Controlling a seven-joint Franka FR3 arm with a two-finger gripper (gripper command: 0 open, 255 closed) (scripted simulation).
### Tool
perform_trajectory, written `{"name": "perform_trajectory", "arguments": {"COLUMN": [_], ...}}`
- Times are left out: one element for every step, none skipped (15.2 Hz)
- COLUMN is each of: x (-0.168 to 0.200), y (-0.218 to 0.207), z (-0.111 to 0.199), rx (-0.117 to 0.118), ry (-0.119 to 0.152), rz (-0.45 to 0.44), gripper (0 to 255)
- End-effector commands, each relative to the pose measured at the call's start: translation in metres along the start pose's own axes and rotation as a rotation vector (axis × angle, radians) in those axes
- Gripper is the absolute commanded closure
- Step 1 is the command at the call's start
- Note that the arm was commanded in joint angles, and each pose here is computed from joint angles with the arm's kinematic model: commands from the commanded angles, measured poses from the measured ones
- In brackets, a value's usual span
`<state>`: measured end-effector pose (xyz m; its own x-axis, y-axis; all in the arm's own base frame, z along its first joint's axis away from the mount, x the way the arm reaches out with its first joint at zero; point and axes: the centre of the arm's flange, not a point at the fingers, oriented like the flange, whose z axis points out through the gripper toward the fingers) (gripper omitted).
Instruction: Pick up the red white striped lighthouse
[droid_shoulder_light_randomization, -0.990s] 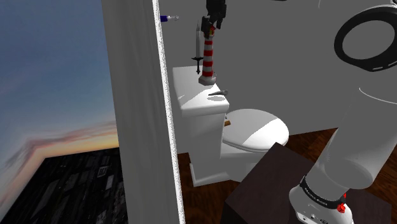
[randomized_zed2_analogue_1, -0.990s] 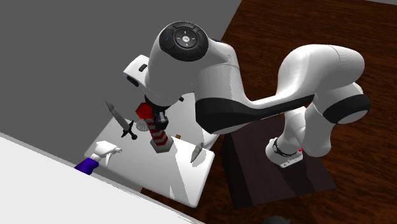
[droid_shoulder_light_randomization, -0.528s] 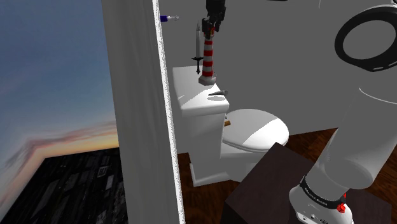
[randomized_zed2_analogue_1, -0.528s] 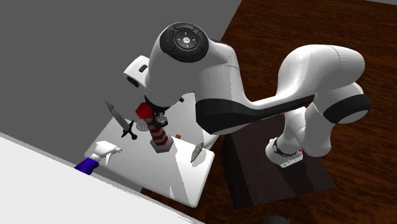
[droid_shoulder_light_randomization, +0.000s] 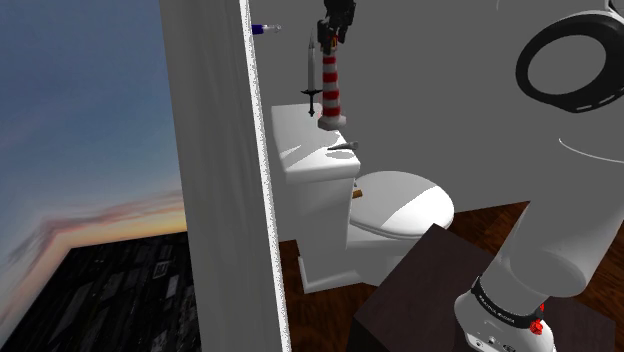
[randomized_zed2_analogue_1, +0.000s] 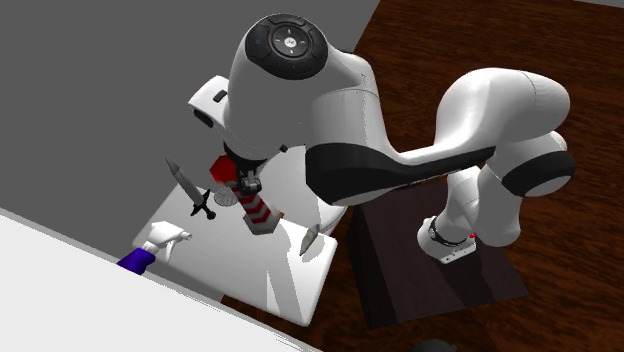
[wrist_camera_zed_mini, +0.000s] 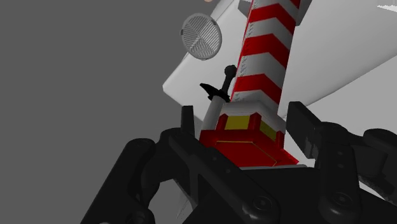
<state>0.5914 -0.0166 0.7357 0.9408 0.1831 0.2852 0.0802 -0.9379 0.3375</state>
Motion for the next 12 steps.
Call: {"name": "perform_trajectory", "arguments": {"x": [0.002, 0.004, 0.005, 0.007, 0.008, 0.010, 0.012, 0.013, 0.015, 0.016, 0.016, 0.016], "y": [0.004, 0.006, 0.008, 0.009, 0.011, 0.013, 0.015, 0.017, 0.018, 0.020, 0.020, 0.020], "z": [-0.010, -0.015, -0.020, -0.024, -0.029, -0.034, -0.038, -0.043, -0.048, -0.053, -0.053, -0.053], "rx": [0.000, 0.000, 0.000, 0.000, 0.000, 0.000, 0.000, 0.000, 0.000, 0.000, 0.000, 0.000], "ry": [0.000, 0.000, 0.000, 0.000, 0.000, 0.000, 0.000, 0.000, 0.000, 0.000, 0.000, 0.000], "rz": [0.000, 0.000, 0.000, 0.000, 0.000, 0.000, 0.000, 0.000, 0.000, 0.000, 0.000, 0.000], "gripper": [255, 255, 255, 255, 255, 255, 255, 255, 255, 255, 255, 255]}}
